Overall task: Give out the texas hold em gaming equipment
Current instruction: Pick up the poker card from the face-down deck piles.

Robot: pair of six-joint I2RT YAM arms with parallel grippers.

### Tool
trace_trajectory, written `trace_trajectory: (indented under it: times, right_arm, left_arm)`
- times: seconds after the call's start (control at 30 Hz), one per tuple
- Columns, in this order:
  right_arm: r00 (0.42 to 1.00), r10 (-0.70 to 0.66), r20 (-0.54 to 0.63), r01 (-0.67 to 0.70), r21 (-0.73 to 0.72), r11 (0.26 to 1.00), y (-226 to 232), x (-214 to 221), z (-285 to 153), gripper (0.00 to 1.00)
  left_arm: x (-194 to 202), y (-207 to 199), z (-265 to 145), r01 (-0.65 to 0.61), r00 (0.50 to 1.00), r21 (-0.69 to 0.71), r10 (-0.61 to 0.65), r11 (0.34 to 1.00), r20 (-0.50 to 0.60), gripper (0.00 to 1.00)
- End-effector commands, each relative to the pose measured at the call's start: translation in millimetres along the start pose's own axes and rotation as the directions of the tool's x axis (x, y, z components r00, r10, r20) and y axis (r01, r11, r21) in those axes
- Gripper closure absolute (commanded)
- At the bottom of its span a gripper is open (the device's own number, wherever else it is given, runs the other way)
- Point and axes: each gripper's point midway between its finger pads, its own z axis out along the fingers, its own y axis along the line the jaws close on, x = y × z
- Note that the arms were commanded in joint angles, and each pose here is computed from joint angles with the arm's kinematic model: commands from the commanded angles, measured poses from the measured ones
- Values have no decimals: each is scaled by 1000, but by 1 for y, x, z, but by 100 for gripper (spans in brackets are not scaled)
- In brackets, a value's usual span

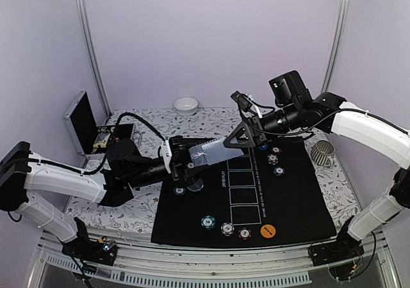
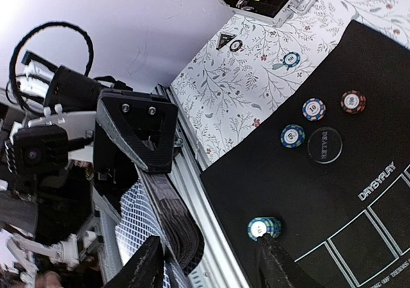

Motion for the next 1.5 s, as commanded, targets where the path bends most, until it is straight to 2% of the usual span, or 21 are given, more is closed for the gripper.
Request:
trace_trajectory:
  times: [0.0,0.33,0.67,0.83,1.23,1.37,1.47]
  right_arm:
    - [998,-50,33,52,-80,995,28,-10,-17,54]
    - [999,-34,35,37,-77,996,27,-10,-20,74]
    - [999,-16,36,18,-60,998,20,-8,-25,80]
    - [1000,-13,19,15,-101,995,25,-6,-23,95]
    - [1000,8,14,-6,-102,995,20,-6,-22,98]
    - [999,7,52,-3,-78,997,17,-13,-31,98]
    - [997,-7,75,16,-114,993,26,-17,-37,98]
  left_arm:
    - [-16,8,-3,-24,999,-35,25,999,43,42]
    - [-6,10,-4,-12,1000,-52,13,999,7,43]
    - [-5,14,-8,-5,1000,-69,5,998,1,43]
    - [-5,14,-8,0,1000,-69,0,998,-1,43]
    - [-2,12,-7,17,1000,-61,-17,998,-1,44]
    - [0,11,-7,20,1000,-58,-20,998,-6,44]
    - [3,11,-8,26,1000,-57,-27,998,-13,44]
